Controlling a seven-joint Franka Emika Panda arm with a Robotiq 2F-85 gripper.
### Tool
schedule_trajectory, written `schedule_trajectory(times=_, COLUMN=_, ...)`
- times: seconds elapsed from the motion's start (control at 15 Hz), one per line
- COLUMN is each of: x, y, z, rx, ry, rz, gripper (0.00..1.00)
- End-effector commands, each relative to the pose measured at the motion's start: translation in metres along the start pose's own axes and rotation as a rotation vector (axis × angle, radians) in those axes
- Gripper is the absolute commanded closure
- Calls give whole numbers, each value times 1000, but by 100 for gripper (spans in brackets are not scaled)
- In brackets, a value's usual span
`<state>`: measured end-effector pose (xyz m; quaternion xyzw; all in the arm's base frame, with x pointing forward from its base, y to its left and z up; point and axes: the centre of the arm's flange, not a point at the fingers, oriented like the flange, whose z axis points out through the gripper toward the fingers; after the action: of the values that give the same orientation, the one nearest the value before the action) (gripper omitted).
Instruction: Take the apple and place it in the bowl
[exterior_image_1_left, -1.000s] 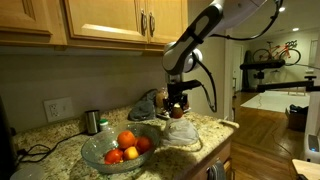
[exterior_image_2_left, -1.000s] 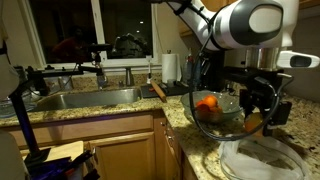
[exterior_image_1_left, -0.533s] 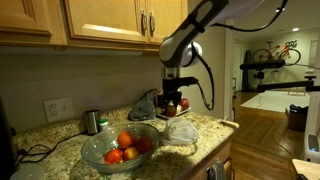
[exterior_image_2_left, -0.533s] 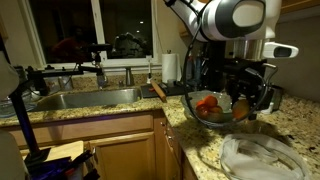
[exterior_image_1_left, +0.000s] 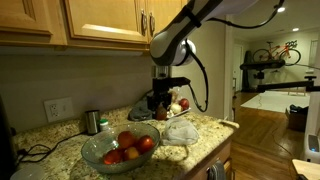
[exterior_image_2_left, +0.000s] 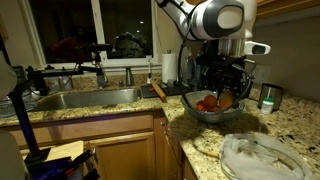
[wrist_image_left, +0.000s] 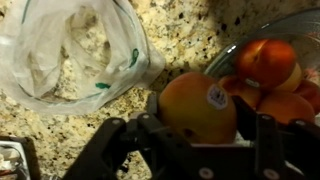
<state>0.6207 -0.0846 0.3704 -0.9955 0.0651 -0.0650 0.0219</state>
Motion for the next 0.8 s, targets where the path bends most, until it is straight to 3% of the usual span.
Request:
schedule_trajectory(times=0.0, x=6, y=-19, z=-14, rx=5, ry=31, rz=-50, gripper=53)
schedule_trajectory(times=0.4, x=44, y=-29, z=-20, rx=-8, ry=56, rz=-58, gripper=53)
schedule_trajectory(times=0.73, x=76, y=-34, z=-4, rx=-11, ry=35, rz=-65, gripper=53)
